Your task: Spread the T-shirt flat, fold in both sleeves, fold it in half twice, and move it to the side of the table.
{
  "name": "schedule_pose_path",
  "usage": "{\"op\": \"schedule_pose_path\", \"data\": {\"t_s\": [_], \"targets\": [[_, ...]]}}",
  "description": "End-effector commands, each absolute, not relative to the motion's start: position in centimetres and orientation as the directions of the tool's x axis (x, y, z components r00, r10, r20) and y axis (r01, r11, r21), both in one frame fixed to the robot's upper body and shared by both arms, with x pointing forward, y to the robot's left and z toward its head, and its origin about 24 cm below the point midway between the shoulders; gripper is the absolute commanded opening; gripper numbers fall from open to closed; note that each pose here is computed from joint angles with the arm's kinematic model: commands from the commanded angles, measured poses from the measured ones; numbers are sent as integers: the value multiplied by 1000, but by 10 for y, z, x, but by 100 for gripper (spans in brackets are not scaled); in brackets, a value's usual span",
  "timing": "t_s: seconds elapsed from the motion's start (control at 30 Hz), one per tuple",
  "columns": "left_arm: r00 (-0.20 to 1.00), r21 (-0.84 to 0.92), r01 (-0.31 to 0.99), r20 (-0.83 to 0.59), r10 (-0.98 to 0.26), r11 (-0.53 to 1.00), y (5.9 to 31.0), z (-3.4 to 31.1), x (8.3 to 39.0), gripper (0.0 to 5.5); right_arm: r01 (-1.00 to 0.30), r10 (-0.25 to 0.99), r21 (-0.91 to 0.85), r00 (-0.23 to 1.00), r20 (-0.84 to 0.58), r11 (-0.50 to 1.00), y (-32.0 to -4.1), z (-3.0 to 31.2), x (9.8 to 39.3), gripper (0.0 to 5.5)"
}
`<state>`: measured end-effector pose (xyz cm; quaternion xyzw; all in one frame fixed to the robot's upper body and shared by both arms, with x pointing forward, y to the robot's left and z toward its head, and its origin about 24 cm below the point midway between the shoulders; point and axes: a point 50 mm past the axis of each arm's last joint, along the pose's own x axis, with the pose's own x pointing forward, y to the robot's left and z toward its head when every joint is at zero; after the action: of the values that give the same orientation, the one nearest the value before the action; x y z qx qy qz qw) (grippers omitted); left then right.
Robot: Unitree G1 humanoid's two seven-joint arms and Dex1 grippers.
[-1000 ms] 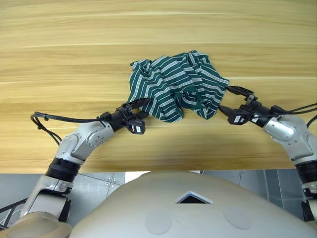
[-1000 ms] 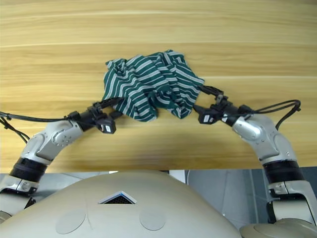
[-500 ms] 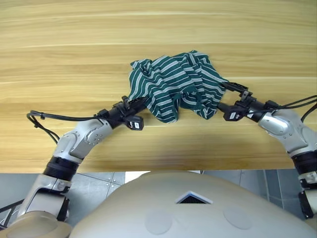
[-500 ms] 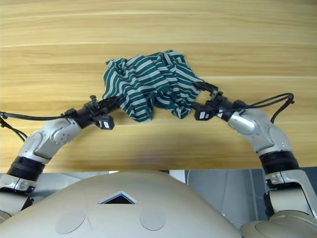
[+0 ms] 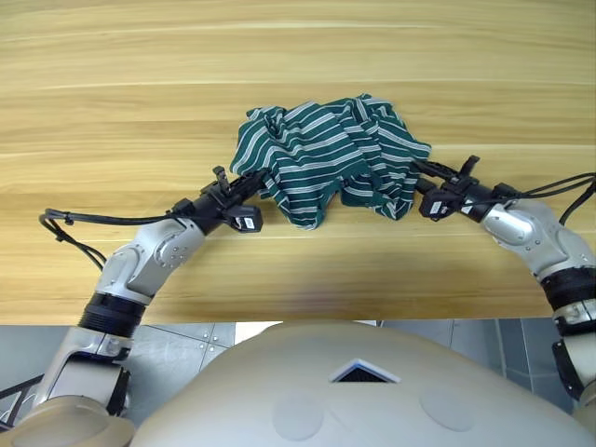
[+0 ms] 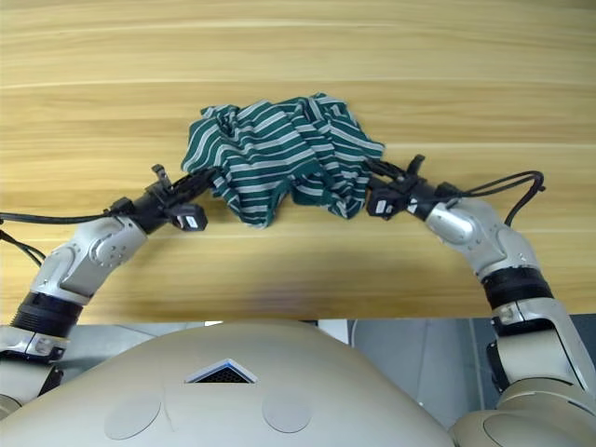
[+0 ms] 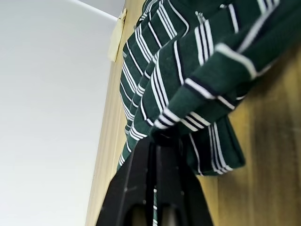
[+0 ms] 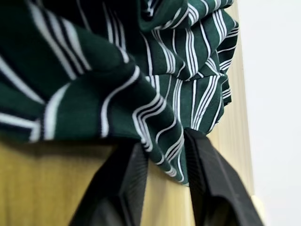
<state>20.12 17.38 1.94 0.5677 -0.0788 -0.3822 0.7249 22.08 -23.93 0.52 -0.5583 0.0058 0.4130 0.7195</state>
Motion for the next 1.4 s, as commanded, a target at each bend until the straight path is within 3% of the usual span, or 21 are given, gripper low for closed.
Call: {"op": "schedule_pose_path", "data": {"t_s": [0.03, 0.23, 0.37, 0.6, 0.8, 0.9, 1.03, 1.1, 1.23, 1.33, 1.4], "targets": [[734, 881, 470, -354, -579, 58, 188, 15, 204, 0, -742, 521, -667, 544, -657, -67, -251, -25, 193, 69], [780, 901, 417, -288, -555, 118, 192, 23, 210, 0, -720, 527, -692, 569, -631, -52, -251, -20, 198, 8], [815, 895, 378, -200, -544, 236, 197, 30, 215, 0, -671, 543, -741, 629, -557, 17, -253, -4, 204, 2], [819, 684, 272, 205, -536, 677, 208, 80, 212, 0, -511, 664, -761, 734, -144, 399, -250, 59, 210, 2], [729, 514, 310, 412, -547, 800, 216, 104, 183, 0, -432, 672, -603, 698, 247, 670, -259, 109, 182, 2], [666, 455, 306, 526, -530, 836, 225, 128, 193, 0, -401, 647, -540, 645, 408, 740, -260, 132, 183, 2], [707, 340, 220, 591, -390, 914, 244, 143, 254, 0, -356, 566, -452, 639, 521, 818, -254, 147, 237, 2], [807, 328, 115, 520, -281, 938, 249, 141, 307, 0, -240, 463, -457, 749, 474, 856, -252, 146, 290, 2], [948, 504, 73, 233, -217, 860, 216, 137, 380, 0, -6, 202, -525, 926, 318, 851, -218, 157, 381, 2], [988, 607, -80, 154, -18, 791, 207, 162, 410, 0, 269, -74, -524, 929, 363, 809, -203, 193, 411, 2], [956, 584, -252, 272, 107, 772, 208, 198, 418, 0, 423, -212, -438, 866, 452, 793, -202, 220, 416, 2]]}}
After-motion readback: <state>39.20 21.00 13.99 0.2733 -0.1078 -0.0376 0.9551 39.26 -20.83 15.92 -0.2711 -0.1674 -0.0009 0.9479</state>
